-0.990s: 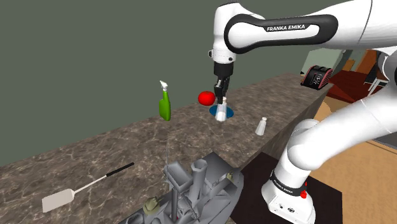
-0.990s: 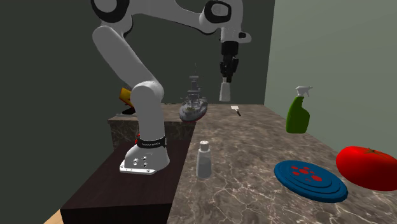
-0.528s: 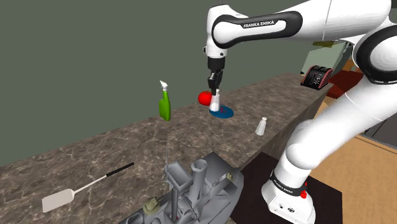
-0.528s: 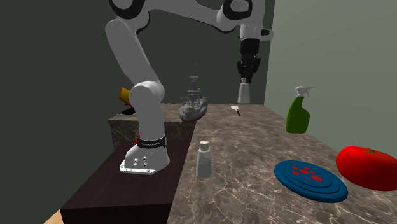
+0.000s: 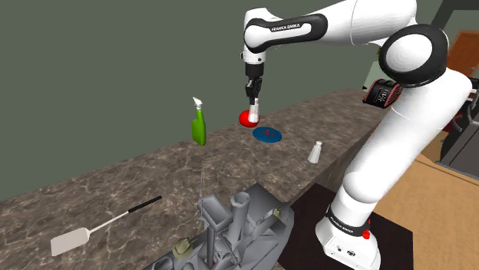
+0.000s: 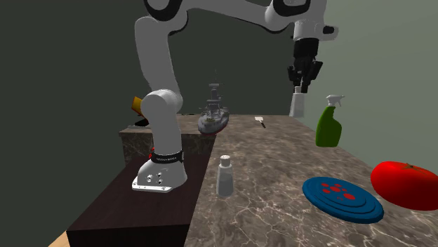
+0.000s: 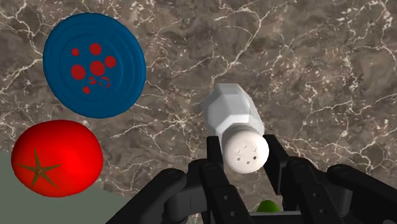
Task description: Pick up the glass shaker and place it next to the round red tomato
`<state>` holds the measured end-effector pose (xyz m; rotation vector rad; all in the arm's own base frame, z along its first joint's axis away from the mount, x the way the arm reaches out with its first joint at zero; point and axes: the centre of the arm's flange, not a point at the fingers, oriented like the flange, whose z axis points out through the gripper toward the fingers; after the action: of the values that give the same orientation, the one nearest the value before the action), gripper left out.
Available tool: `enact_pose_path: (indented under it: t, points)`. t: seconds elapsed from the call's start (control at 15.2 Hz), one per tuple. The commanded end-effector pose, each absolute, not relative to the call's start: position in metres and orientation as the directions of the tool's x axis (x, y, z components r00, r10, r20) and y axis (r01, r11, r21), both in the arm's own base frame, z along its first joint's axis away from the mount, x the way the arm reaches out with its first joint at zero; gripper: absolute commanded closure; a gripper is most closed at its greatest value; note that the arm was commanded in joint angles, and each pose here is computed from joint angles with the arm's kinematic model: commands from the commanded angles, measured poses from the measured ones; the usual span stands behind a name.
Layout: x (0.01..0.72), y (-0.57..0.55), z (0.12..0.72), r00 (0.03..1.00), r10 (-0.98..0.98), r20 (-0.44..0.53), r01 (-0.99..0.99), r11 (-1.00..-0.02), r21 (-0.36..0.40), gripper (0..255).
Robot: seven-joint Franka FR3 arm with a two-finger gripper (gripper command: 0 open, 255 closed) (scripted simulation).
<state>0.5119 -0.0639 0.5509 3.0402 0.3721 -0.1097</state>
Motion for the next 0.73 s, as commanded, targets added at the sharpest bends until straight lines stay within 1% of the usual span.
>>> enact_pose_path:
  t: [0.0, 0.33, 0.66]
  points:
    - [0.532, -0.083, 0.551, 0.968, 0.238, -0.081, 0.244, -0.967, 0.068, 255]
    - [0.588, -0.133, 0.551, 0.968, 0.238, -0.081, 0.244, -0.967, 0.068, 255]
    - [0.588, -0.133, 0.525, 0.968, 0.238, -0.081, 0.244, -0.967, 0.068, 255]
